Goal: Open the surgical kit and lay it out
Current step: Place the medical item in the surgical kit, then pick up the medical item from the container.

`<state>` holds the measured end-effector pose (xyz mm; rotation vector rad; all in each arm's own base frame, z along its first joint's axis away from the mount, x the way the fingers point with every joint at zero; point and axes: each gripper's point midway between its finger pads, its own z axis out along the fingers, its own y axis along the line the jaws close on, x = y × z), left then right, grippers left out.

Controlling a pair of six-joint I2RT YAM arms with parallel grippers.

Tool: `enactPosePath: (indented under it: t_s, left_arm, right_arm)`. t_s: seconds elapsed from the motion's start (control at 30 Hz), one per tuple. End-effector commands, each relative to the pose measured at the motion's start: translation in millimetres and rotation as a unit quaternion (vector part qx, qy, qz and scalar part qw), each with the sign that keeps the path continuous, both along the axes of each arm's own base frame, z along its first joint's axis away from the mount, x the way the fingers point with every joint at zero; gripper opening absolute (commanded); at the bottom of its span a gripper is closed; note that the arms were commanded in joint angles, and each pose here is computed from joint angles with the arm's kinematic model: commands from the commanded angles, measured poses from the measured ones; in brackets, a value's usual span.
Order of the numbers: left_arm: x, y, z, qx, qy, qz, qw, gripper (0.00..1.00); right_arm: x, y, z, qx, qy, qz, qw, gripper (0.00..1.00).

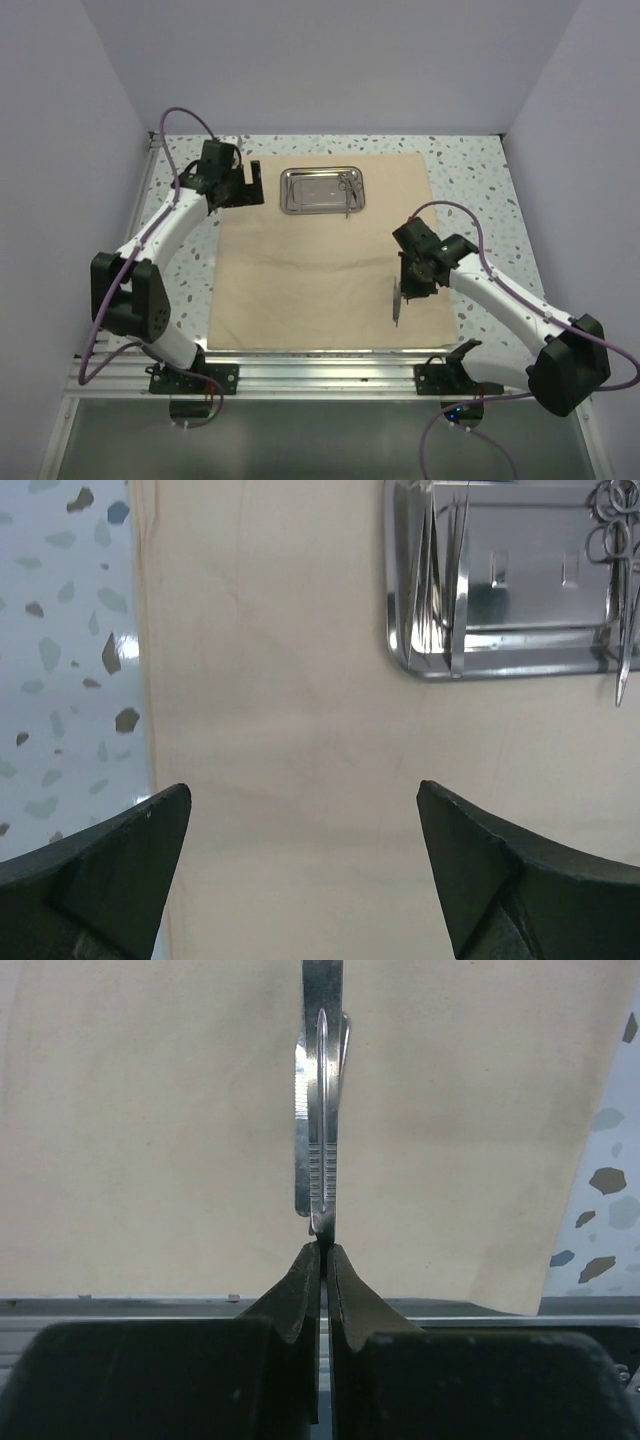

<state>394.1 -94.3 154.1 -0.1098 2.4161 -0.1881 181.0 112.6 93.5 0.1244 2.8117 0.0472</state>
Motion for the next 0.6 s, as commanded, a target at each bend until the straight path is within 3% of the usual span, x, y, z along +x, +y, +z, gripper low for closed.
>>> enactPosePath:
  t_s: [0.0, 0.1, 0.17, 0.2, 0.27, 0.37, 0.57]
  left_arm:
    - [51, -13, 23, 0.013, -0.046, -0.015, 0.999, 1.00]
    - [73, -27, 33, 0.010, -0.059, -0.023, 0.998, 1.00]
    - [82, -39, 17, 0.012, -0.042, -0.029, 0.999, 1.00]
    - [90, -45, 12, 0.013, -0.038, -0.031, 0.999, 1.00]
    - [94, -61, 9, 0.014, -0.037, -0.040, 0.998, 1.00]
    - [104, -85, 4, 0.015, -0.039, -0.055, 0.998, 1.00]
    - [122, -124, -16, 0.026, -0.031, -0.073, 0.997, 1.00]
  right_arm:
    - [-4, 16, -3, 0.040, 0.014, 0.010, 0.999, 0.00]
    - [-11, 17, -11, 0.042, 0.029, 0.023, 0.998, 0.00]
    - [-15, 17, -16, 0.041, 0.044, 0.034, 0.998, 0.01]
    - [-18, 18, -18, 0.043, 0.053, 0.039, 0.997, 0.35]
    - [-21, 17, -19, 0.038, 0.063, 0.044, 0.996, 0.74]
    - [-18, 13, -11, 0.029, 0.055, 0.046, 0.997, 0.81]
    - [-11, 12, 13, 0.023, 0.033, 0.055, 0.998, 0.82]
